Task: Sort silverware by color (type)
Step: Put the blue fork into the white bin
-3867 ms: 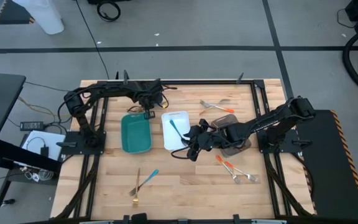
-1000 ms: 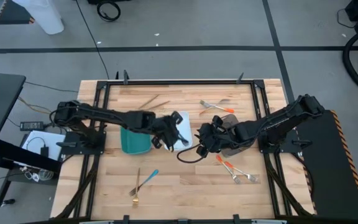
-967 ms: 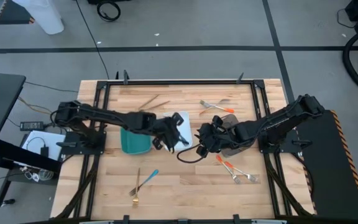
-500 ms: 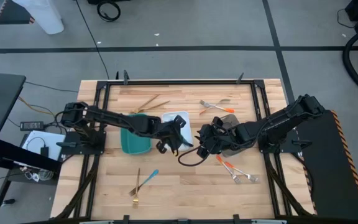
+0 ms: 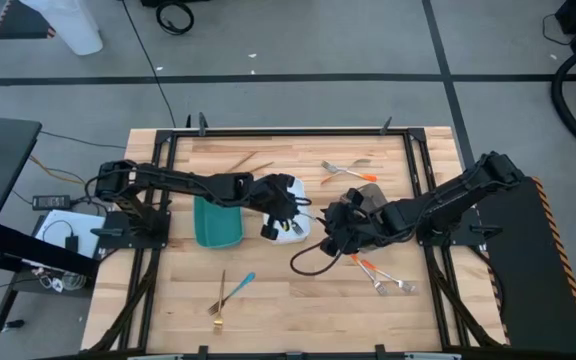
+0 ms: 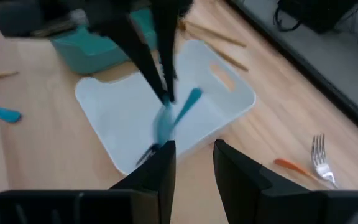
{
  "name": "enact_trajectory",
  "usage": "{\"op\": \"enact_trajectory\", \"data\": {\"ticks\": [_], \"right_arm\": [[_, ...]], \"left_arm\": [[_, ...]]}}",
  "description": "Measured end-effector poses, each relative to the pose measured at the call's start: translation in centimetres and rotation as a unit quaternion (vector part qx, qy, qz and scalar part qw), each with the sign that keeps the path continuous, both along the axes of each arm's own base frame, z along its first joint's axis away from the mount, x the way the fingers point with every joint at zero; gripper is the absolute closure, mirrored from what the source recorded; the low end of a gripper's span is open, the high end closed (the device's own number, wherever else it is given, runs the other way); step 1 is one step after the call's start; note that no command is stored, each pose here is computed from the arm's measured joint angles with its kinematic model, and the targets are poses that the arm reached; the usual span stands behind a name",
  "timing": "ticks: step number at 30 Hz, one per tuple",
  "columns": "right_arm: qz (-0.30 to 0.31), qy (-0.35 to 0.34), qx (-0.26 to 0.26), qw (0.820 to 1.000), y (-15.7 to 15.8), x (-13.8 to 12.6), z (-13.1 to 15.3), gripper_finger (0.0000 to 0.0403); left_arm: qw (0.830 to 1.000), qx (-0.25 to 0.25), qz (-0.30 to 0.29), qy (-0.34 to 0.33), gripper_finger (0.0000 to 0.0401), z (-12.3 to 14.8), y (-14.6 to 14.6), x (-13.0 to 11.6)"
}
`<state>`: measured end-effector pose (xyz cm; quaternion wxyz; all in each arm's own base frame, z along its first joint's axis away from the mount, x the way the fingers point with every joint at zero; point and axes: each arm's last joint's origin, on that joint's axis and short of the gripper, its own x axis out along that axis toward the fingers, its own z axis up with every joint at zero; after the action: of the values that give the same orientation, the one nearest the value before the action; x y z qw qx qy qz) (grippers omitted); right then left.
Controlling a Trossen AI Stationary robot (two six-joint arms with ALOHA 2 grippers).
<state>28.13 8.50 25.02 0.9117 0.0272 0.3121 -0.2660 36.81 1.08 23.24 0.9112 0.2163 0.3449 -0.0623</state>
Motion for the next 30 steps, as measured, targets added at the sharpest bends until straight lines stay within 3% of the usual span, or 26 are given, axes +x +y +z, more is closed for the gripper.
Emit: {"op": "enact_trajectory", "data": {"ticks": [5,12,18,27,30], "right_arm": [[0.001,-0.003,-0.018,1.000,0.3,-0.2,0.2,0.0289],[0.001,0.009,0.001,1.000,0.2,-0.8,0.3,0.0289],[0.030,0.012,-0.008,0.999,0.6,0.3,-0.3,0.0289],[0.045,-0.009,-0.057,0.997,0.4,2.0,-0.7,0.0289],[0.047,-0.024,-0.067,0.996,0.5,2.3,-0.5,0.0289]], "left_arm": [[0.999,-0.006,0.007,-0.032,0.0385,0.4,0.3,-0.3],[0.997,-0.013,0.023,-0.076,0.0385,0.6,0.7,-1.9],[0.988,-0.027,0.025,-0.149,0.0385,1.0,0.6,-2.8],[0.972,-0.085,-0.028,-0.217,0.0385,2.0,-0.1,-3.4],[0.959,-0.113,-0.048,-0.256,0.0385,2.0,-0.2,-3.8]]}}
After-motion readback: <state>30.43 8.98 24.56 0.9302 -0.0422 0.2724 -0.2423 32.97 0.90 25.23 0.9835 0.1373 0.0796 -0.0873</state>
